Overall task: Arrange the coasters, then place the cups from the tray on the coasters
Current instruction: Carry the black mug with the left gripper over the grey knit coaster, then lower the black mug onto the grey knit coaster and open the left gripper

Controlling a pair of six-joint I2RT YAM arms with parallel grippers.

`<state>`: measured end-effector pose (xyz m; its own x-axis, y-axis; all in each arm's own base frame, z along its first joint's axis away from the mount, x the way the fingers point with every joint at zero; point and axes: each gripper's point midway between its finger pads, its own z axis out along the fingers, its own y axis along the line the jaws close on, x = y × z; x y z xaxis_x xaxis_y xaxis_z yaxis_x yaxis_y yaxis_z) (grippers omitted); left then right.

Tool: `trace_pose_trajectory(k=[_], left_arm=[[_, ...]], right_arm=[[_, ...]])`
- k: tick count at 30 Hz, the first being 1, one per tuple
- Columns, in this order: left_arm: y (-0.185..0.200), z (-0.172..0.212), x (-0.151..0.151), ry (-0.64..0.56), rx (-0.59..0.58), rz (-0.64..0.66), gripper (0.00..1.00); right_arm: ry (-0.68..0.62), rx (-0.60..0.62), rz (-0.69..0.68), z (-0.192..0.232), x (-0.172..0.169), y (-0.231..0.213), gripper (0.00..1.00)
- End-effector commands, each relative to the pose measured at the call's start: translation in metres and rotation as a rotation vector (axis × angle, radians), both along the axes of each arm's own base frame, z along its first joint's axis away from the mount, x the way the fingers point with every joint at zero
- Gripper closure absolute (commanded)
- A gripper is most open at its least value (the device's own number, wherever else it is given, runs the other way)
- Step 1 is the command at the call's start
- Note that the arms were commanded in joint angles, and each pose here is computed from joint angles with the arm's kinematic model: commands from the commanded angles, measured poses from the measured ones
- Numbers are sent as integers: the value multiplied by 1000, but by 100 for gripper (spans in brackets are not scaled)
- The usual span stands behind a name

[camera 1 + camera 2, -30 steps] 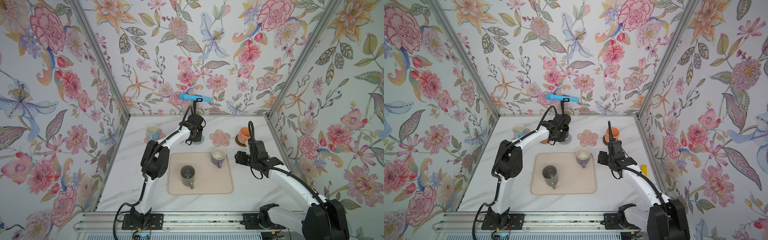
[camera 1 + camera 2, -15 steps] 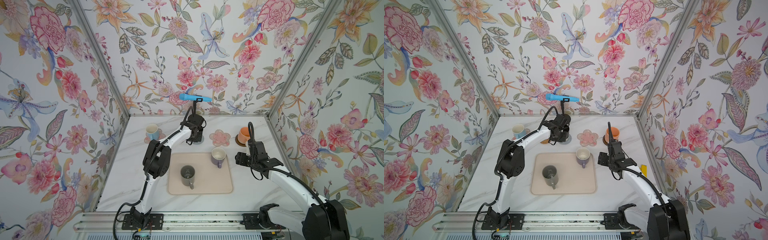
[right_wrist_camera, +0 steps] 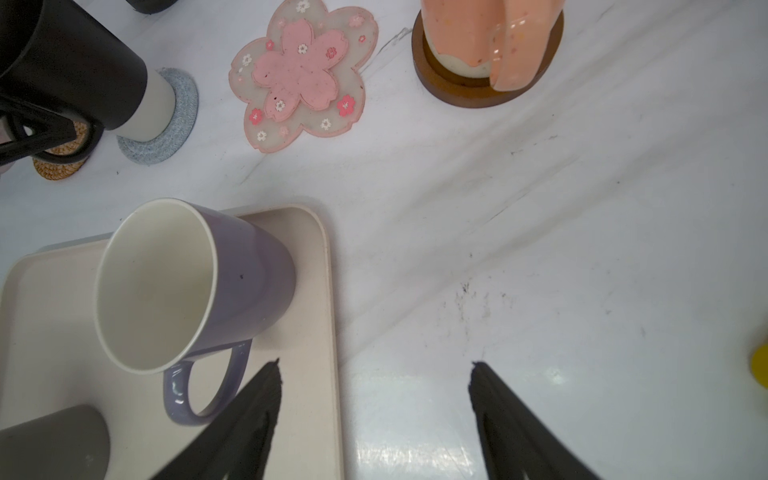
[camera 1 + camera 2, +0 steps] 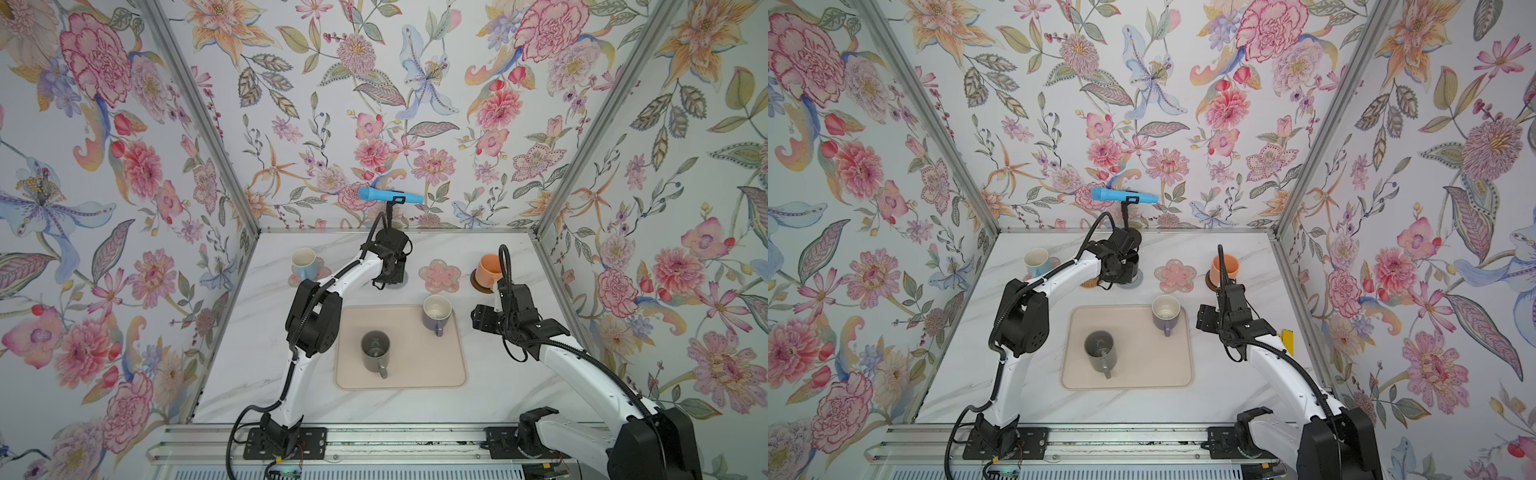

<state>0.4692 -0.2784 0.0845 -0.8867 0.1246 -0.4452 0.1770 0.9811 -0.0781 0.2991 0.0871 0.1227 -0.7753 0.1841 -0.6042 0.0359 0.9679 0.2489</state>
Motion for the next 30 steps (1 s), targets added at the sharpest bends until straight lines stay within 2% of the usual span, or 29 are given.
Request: trace_pose_trajectory(k=[1, 6, 30], left_arm=[[-2, 18, 6, -34, -32, 18, 71], [-2, 23, 6, -37, -39, 15, 63], [0, 47, -3, -73, -55, -14, 59]], right_arm=[[0, -5, -5, 0, -5, -2, 26], [-3, 0, -4, 2, -7, -2, 26], [4, 29, 2, 8, -9, 5, 26]])
